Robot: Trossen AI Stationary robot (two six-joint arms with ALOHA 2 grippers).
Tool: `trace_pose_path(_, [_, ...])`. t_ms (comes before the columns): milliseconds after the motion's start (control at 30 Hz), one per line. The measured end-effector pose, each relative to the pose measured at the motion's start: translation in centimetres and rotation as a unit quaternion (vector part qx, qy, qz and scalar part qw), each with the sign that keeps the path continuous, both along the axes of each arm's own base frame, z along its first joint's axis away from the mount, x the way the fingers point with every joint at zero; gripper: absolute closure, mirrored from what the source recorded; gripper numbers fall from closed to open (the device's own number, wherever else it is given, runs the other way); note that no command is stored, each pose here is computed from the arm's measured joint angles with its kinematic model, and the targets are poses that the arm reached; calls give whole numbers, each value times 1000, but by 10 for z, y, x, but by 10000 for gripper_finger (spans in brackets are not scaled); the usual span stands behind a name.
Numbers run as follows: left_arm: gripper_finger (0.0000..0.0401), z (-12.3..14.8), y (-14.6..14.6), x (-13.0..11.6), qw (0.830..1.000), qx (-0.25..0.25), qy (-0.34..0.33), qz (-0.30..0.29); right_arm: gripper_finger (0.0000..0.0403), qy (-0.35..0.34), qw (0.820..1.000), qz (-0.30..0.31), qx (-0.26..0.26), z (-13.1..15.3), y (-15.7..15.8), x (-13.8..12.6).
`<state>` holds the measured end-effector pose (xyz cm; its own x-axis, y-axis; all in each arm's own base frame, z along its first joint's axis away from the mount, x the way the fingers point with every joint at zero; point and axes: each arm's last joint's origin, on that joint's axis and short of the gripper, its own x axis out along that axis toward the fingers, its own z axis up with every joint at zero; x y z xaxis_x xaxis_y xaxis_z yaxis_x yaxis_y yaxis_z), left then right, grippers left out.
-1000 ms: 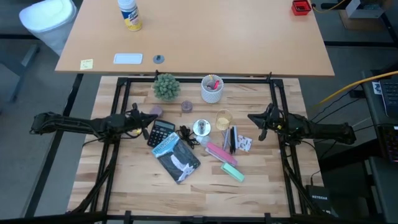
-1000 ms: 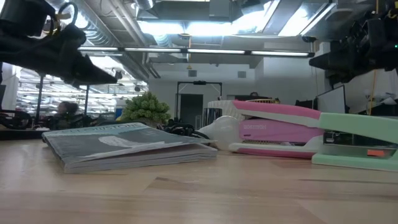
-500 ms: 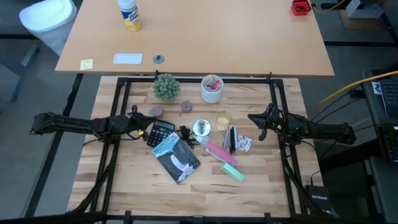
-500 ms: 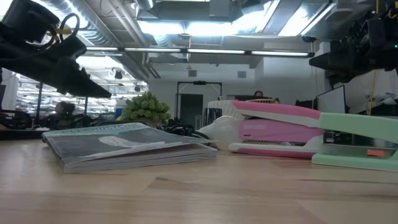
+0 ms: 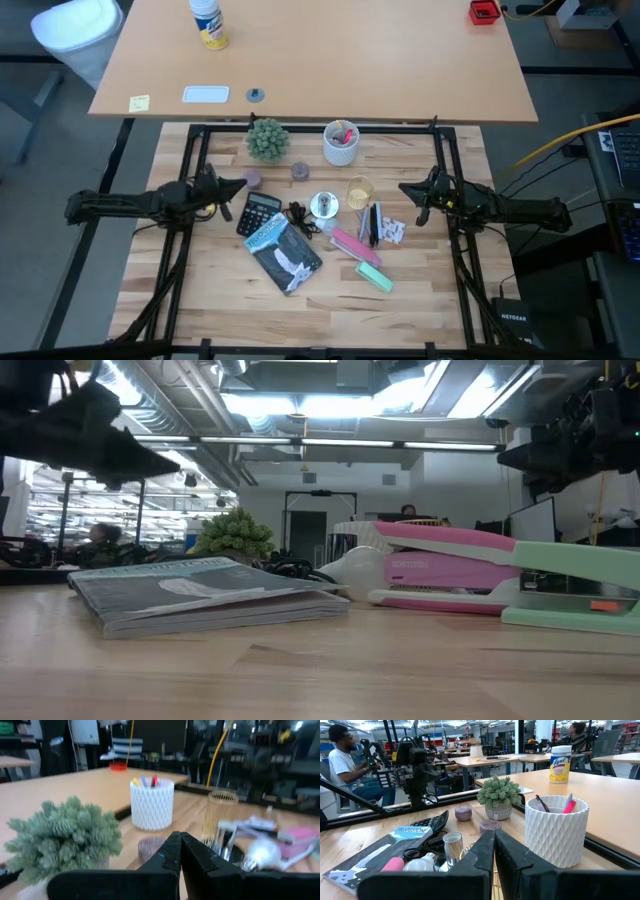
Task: Screw lightbulb
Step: Return to Home Position
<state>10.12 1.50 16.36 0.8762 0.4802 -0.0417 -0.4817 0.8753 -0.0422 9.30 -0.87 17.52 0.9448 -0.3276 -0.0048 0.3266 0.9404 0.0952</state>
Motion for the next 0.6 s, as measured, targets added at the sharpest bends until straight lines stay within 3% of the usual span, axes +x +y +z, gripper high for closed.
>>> trace_pose_path(233, [400,10,0,-8,998,1,-63,0,384,0,1000,0,0,0,0,0])
trace_pose_path(600, [400,9,0,-8,998,1,-59,0,384,0,1000,0,0,0,0,0])
